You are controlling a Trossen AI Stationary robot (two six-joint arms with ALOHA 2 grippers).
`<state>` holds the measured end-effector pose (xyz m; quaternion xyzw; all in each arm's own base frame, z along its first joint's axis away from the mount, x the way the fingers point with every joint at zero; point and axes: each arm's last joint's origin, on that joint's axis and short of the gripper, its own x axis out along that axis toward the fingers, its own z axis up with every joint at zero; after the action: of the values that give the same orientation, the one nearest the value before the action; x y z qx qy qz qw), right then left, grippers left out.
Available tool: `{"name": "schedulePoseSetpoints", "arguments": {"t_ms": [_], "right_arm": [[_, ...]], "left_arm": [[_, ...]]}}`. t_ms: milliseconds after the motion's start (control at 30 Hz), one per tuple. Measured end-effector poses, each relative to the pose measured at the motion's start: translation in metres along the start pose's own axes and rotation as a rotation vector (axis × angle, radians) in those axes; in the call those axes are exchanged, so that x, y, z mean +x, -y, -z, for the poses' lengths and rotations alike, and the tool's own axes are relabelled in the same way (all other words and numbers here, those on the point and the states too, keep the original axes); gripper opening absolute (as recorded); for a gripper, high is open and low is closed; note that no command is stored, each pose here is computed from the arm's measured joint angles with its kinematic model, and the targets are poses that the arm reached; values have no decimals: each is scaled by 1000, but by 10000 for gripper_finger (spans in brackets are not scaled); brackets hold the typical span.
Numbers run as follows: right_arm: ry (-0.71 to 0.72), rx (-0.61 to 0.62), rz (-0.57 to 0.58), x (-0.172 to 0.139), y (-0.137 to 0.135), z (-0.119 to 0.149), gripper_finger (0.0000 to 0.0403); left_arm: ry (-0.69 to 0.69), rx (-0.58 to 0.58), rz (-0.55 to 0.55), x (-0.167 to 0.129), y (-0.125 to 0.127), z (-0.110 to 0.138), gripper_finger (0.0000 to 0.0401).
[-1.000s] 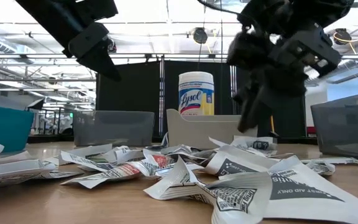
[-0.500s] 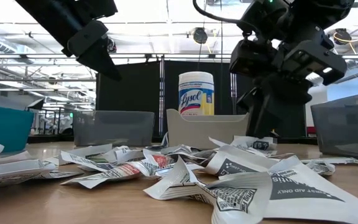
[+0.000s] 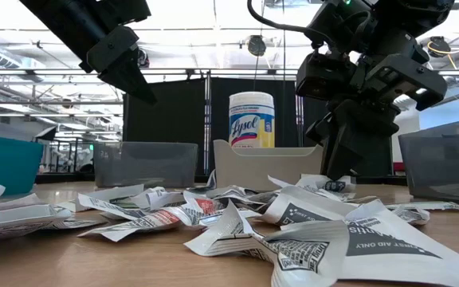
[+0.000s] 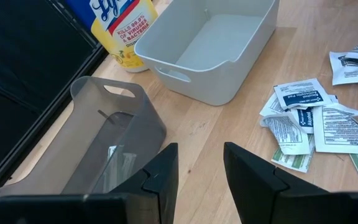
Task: Pick & Place First Aid Supplies
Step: Put the gray towelette pack into the gray bin
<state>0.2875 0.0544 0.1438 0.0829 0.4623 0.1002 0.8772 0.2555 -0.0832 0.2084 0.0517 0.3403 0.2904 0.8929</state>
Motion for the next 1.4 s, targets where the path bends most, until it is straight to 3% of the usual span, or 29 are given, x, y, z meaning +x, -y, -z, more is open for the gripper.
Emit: {"name": "schedulePoseSetpoints", "arguments": {"t_ms": [233,600,900,1267,1400], "right_arm": [[-21,1,32,3,2,3,77],[-35,-2,39,3,2,4,5],[-18,-4,54,-1,2,2,1],[117,-34,-1,-37,-7,-12,0],[195,-58,46,-57,-4,-19,0]], "left_arm": [[0,-1,0,0,0,0,134],[1,-1,0,0,0,0,134],[1,-1,0,0,0,0,134],[1,-1,0,0,0,0,134],[1,-1,0,0,0,0,134]]}}
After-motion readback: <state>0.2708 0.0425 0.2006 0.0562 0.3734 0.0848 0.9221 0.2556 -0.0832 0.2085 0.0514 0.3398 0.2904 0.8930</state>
